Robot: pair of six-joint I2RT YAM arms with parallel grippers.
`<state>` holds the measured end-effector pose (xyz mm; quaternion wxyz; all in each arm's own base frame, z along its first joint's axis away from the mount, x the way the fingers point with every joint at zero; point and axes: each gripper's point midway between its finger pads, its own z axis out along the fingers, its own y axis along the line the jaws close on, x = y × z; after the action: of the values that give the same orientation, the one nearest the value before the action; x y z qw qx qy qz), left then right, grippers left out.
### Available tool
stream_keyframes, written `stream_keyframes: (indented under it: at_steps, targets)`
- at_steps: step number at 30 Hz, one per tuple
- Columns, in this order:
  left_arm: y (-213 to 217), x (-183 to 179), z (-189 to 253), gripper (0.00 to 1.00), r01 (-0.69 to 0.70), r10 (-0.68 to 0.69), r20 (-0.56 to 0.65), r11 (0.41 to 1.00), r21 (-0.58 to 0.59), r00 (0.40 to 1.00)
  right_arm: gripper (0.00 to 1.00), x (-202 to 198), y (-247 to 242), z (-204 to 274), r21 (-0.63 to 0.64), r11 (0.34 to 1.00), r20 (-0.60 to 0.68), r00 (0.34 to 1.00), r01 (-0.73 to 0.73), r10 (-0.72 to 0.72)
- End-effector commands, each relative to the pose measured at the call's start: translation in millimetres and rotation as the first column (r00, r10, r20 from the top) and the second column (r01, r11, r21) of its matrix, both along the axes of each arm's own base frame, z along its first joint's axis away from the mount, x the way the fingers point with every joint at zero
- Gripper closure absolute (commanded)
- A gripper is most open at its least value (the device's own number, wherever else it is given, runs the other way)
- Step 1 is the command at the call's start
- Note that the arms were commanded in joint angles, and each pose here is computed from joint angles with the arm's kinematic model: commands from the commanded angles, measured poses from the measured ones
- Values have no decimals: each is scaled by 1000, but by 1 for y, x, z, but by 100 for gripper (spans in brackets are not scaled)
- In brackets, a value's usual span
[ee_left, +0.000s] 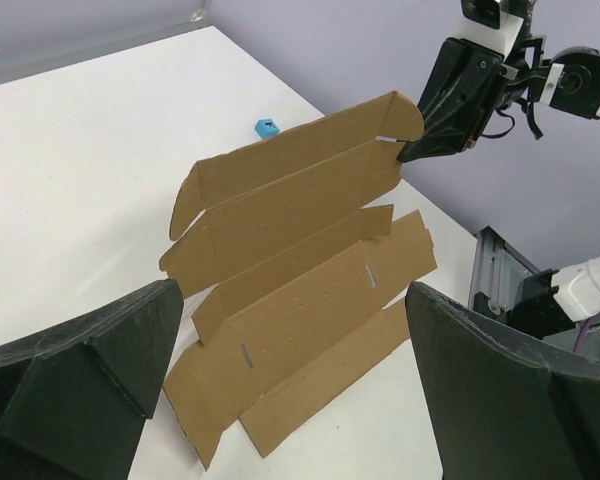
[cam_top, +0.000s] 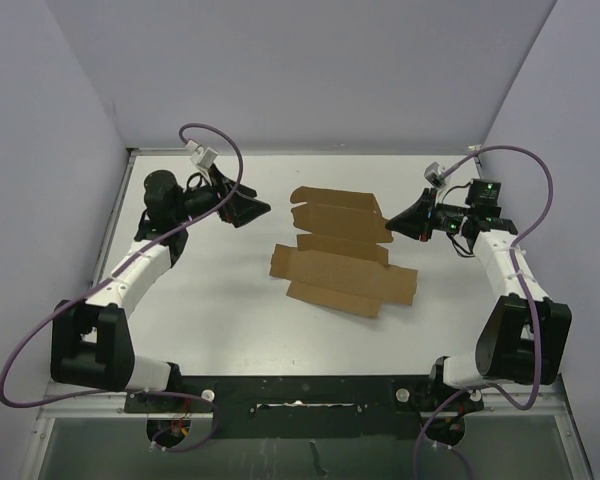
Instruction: Fold the paper box
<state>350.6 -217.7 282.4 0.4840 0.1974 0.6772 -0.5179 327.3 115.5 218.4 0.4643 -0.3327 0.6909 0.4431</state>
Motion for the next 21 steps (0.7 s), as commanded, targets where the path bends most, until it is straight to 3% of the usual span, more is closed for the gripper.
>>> stream_keyframes:
  at_steps: [1, 8, 21]
  targets:
    - [-4, -4, 20, 5, 56, -63, 167, 997, 45, 984, 100, -5, 5, 29, -22, 999, 126, 991, -40, 42]
    - [-2, -22, 3, 3, 44, -75, 244, 990, 132, 967, 100, -13, 11, 34, -33, 996, 160, 984, -77, 82]
    - [-1, -21, -11, 2, 53, -76, 170, 989, 140, 983, 100, -27, 19, 44, -25, 990, 210, 967, -141, 143]
